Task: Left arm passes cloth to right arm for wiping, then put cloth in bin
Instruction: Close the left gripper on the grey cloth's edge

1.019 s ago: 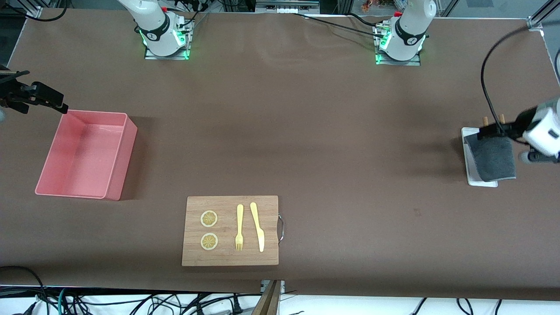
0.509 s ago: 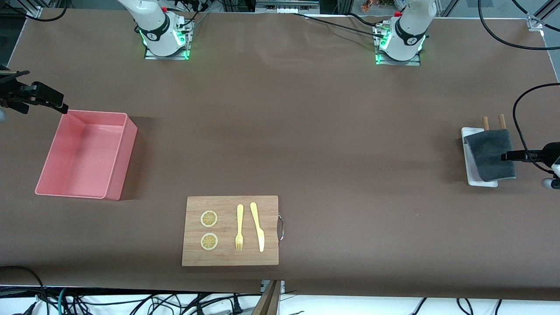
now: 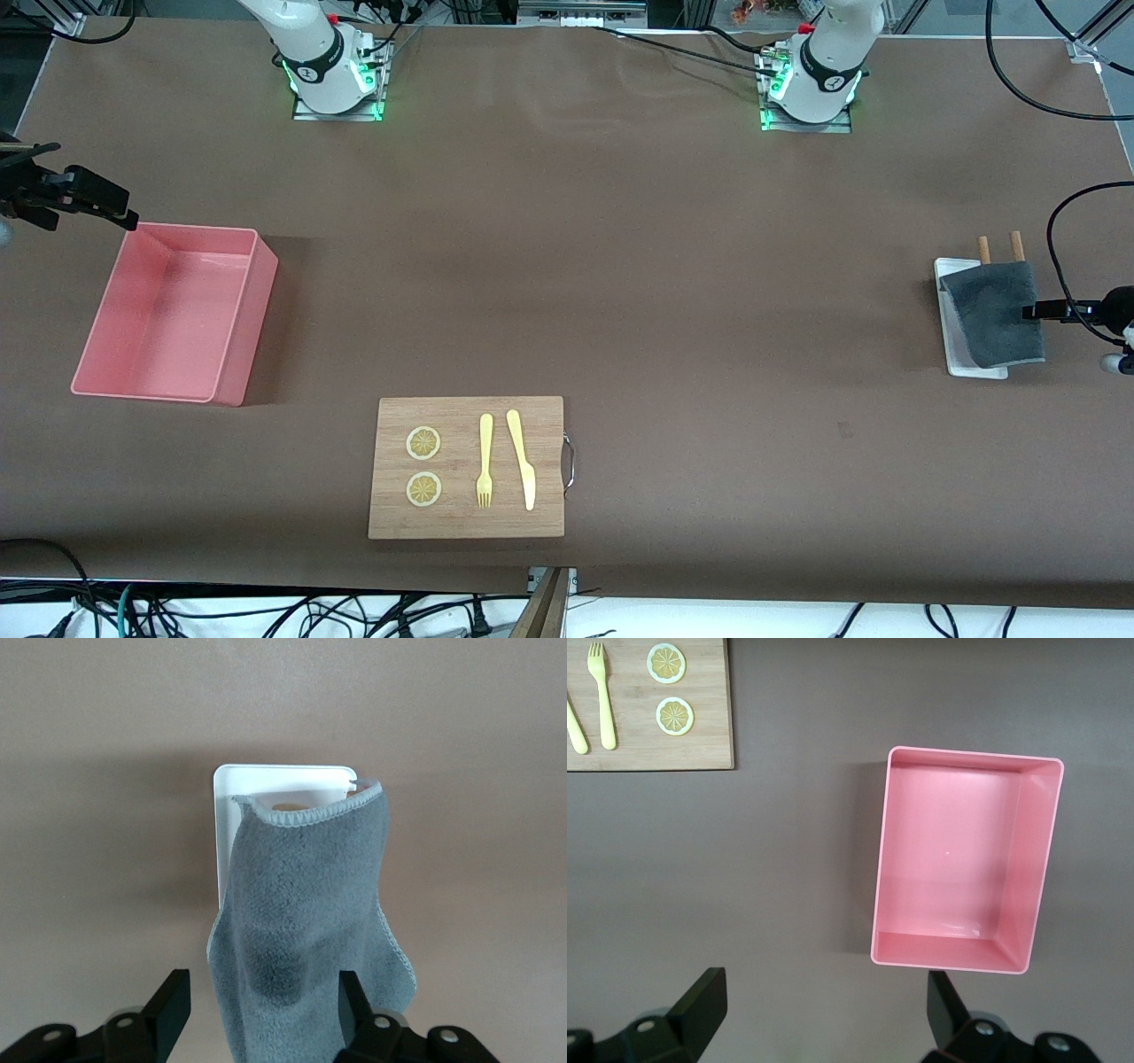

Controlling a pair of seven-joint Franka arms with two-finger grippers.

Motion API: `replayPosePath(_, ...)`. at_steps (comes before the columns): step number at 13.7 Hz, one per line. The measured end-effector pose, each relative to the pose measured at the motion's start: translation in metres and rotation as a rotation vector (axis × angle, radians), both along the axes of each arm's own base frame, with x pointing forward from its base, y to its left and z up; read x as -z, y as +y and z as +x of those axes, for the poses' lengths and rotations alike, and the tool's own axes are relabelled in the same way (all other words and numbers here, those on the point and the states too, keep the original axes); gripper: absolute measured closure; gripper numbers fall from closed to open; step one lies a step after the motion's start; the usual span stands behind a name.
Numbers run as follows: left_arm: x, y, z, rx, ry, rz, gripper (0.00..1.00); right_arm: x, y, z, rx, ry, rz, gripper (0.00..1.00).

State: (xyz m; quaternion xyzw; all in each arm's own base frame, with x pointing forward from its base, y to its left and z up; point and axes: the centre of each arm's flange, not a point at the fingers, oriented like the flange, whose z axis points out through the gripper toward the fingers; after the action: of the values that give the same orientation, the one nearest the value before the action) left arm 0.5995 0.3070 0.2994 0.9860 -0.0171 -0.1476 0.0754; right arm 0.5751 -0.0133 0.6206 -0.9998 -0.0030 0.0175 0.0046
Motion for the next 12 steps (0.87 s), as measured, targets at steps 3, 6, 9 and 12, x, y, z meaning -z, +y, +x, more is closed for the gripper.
replayPosePath(3, 0.0007, 0.0009, -0.0004, 0.002, 0.0, -0.002, 0.33, 0.0, 0.0, 0.0, 0.0, 0.0, 0.0, 0.0)
replayPosePath(6, 0.002, 0.0001, 0.0, 0.005, 0.001, -0.005, 0.4, 0.0, 0.0, 0.0, 0.0, 0.0, 0.0, 0.0)
replayPosePath(9, 0.006, -0.0021, 0.0008, 0.009, 0.005, -0.01, 0.45, 0.0, 0.0, 0.0, 0.0, 0.0, 0.0, 0.0)
replayPosePath(12, 0.0064, -0.0035, 0.0016, 0.011, 0.004, -0.012, 0.46, 0.0, 0.0, 0.0, 0.0, 0.0, 0.0, 0.0)
